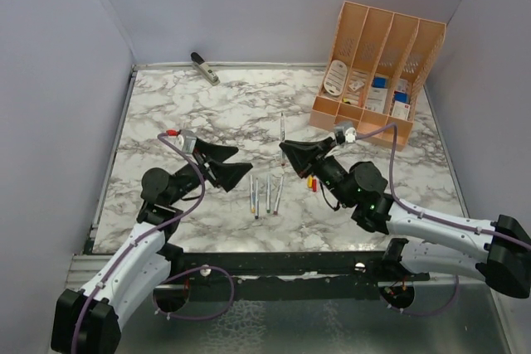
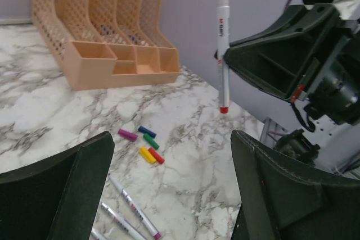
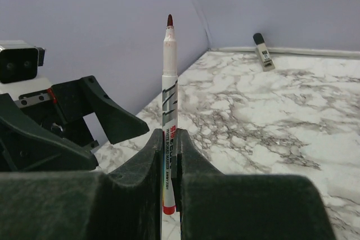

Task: Insert the pens into the pen caps

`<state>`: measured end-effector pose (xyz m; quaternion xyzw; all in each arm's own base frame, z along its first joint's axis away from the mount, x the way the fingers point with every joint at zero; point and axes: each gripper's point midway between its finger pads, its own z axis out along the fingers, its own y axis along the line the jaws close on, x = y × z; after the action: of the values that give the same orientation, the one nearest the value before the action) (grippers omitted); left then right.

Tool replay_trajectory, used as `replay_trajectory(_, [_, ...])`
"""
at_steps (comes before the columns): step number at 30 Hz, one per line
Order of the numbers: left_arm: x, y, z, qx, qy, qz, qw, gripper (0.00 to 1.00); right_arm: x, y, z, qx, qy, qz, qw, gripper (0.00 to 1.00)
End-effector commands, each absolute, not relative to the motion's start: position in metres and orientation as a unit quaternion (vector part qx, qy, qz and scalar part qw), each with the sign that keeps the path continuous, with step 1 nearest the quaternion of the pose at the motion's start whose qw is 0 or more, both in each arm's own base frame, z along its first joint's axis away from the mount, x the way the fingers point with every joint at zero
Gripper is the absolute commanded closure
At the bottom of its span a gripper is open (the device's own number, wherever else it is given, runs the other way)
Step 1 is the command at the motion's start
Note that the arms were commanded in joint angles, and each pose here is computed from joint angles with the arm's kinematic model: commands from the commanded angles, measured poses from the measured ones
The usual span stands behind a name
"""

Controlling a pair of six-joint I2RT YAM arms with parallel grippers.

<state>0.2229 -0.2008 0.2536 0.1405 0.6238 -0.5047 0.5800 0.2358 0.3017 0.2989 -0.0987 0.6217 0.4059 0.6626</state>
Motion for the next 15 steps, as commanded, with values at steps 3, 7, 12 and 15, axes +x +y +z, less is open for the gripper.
replay_trajectory(3, [0.188,-0.233,0.296,0.231,0.552,-0.569,0.563,0.15,0.212,0.306,0.331,-0.113,0.544,0.482,0.677,0.99])
replay_trajectory(7, [0.175,-0.258,0.290,0.257,0.541,-0.589,0.543,0.21,0.207,0.311,0.330,-0.120,0.537,0.498,0.671,0.99])
replay_trajectory(12, [0.176,-0.274,0.288,0.259,0.539,-0.592,0.540,0.26,0.200,0.313,0.331,-0.128,0.530,0.515,0.661,0.99])
replay_trajectory(15, [0.181,-0.277,0.290,0.255,0.539,-0.588,0.547,0.28,0.197,0.315,0.327,-0.137,0.533,0.518,0.654,0.99])
